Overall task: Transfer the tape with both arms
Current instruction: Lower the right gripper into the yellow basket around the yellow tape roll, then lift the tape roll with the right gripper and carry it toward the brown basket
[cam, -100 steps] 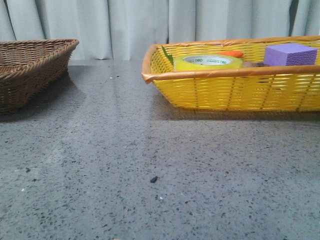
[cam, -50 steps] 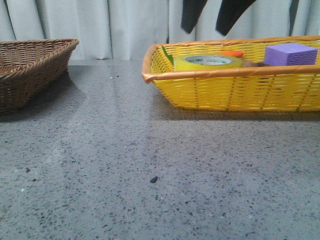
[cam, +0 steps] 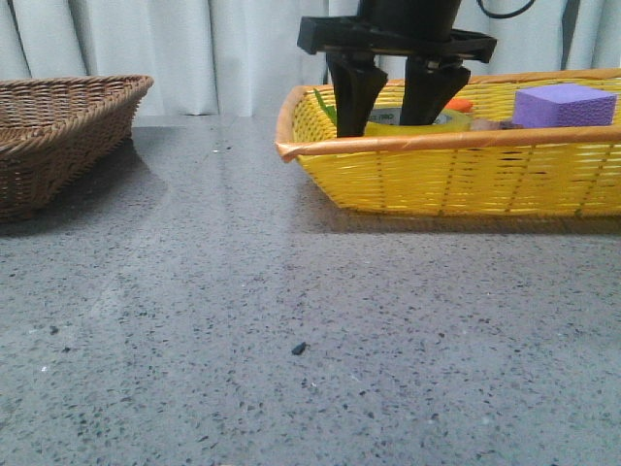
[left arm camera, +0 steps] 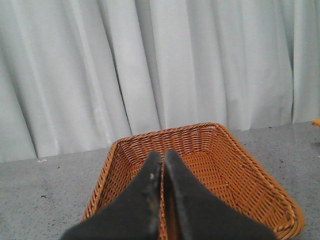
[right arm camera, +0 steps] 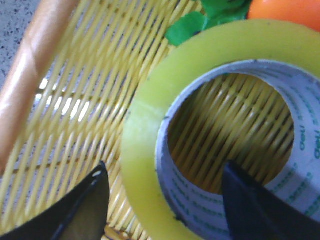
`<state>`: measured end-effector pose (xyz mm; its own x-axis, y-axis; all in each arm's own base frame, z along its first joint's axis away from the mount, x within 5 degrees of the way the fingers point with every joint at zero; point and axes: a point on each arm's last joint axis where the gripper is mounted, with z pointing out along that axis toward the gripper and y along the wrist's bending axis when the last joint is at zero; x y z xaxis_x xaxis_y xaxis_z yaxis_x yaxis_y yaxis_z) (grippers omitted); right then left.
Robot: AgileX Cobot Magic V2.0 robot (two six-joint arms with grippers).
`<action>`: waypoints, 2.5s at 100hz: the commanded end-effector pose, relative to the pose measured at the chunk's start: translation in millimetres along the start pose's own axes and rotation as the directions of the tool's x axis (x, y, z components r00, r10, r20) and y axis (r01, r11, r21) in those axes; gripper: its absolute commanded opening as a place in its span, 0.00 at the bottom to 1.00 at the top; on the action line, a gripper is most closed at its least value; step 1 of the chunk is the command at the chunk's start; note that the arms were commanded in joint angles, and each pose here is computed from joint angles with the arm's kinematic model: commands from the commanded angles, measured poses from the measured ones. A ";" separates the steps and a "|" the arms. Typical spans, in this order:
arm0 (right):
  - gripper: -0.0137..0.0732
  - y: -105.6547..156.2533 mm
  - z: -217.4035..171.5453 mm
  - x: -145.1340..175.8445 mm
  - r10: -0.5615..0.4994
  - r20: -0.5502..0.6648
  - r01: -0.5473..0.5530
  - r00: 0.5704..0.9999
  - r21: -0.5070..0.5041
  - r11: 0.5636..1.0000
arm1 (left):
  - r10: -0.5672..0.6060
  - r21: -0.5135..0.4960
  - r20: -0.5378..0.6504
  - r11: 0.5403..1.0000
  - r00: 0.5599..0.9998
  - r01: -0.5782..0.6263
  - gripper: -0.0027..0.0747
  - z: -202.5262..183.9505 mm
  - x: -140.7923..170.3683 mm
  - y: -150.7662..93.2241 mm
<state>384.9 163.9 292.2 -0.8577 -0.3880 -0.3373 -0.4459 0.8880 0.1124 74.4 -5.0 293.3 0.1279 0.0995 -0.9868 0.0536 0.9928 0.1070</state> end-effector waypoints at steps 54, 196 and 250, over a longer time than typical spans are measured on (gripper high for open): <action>0.29 -0.3 -24.7 -5.8 -0.037 0.085 0.034 0.996 0.038 0.999 | -0.017 -0.007 0.086 1.000 0.996 0.017 0.01 2.0 -15.9 1.5; 0.17 174.4 -85.7 -15.3 -0.402 0.257 0.435 0.879 -0.087 0.896 | -0.017 -0.007 0.084 1.000 0.996 0.017 0.01 2.1 -15.7 1.5; 0.18 178.6 -29.1 -21.5 -0.418 0.131 0.431 0.899 -0.096 0.897 | -0.017 -0.007 0.082 1.000 0.997 0.017 0.01 2.1 -15.5 1.5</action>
<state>325.4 333.6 311.9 -0.5856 -0.6930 -0.4204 -0.7822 0.6193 0.0687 74.6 -5.0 293.0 0.1242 0.0997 -0.9872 0.0538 0.9928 0.1071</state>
